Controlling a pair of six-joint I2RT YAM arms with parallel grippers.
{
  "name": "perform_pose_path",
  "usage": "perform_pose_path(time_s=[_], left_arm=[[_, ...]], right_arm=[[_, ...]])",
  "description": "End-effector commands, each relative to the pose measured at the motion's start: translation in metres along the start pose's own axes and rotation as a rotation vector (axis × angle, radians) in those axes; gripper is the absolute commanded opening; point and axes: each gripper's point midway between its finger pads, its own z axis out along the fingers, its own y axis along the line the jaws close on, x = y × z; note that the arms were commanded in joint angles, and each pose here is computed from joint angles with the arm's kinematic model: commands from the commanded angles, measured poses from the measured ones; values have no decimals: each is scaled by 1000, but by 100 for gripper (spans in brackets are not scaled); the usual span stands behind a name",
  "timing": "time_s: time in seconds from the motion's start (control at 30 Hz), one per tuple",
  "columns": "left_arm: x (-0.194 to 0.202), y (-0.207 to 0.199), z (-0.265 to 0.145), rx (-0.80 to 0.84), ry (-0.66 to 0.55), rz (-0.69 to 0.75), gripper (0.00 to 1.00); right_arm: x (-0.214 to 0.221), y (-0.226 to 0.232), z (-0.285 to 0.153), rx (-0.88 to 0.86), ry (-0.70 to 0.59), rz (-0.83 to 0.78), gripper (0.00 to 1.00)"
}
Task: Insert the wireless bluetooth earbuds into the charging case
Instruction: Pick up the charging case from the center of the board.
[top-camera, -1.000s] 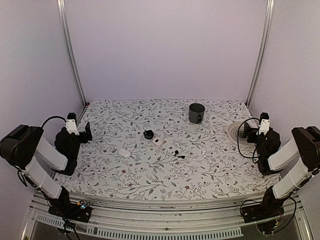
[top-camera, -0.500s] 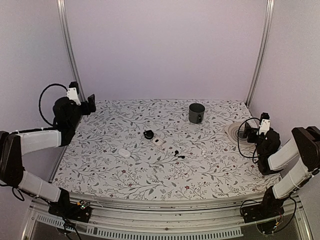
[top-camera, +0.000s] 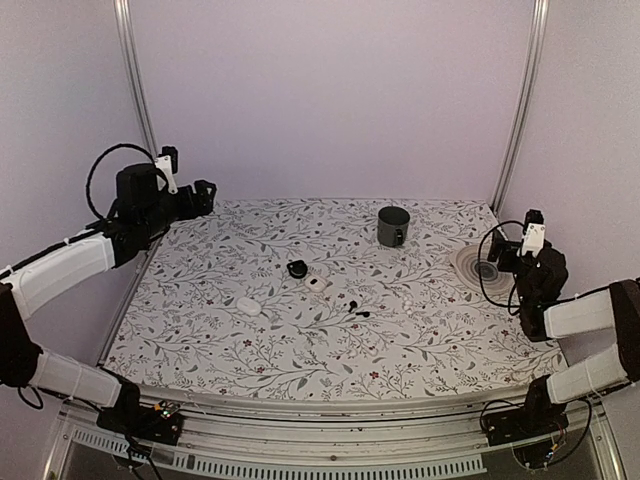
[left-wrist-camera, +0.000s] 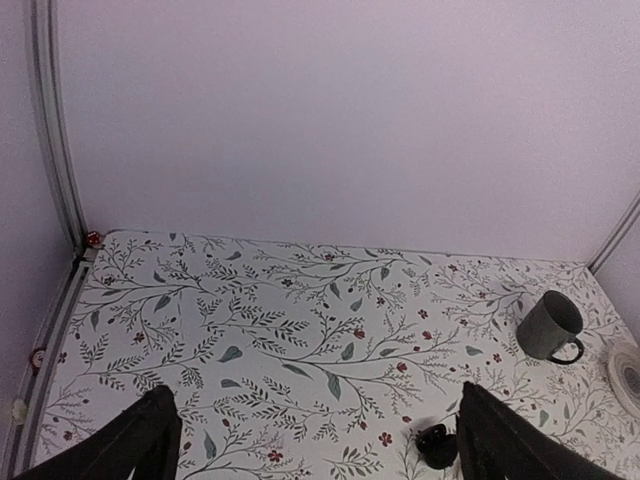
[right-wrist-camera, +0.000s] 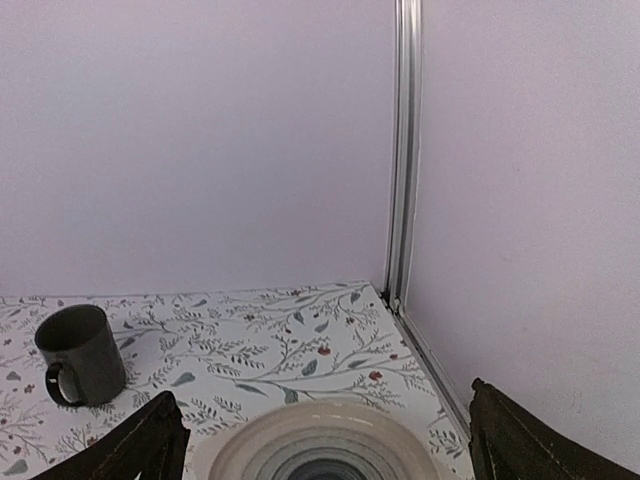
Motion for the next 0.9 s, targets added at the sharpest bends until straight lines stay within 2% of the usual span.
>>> perform_pose_path(time_s=[0.0, 0.17, 0.23, 0.3, 0.4, 0.5, 0.57, 0.63, 0.73, 0.87], left_arm=[[10, -2, -3, 29, 70, -118, 96], [42, -37, 1, 121, 174, -169, 96], [57, -53, 0, 175, 221, -177, 96], [75, -70, -2, 236, 272, -174, 96], [96, -95, -7, 334, 329, -184, 96], [110, -110, -9, 398, 361, -225, 96], [119, -114, -7, 418, 386, -280, 96], [129, -122, -5, 447, 412, -332, 96], [150, -136, -3, 458, 462, -379, 96], [178, -156, 0, 483, 536, -446, 96]], right_arm=[[-69, 36, 12, -92, -29, 6, 99], [-122, 108, -6, -151, -35, -4, 99], [-121, 137, -14, -198, 34, -32, 99], [-123, 152, -17, -223, 109, 10, 99], [-121, 146, -28, -223, 180, 172, 99], [-127, 129, -39, -217, 162, 301, 99], [-127, 132, -48, -295, 164, 359, 99], [-122, 140, -51, -354, 211, 370, 99], [-90, 157, -51, -395, 347, 312, 99], [-55, 173, -59, -461, 436, 316, 99]])
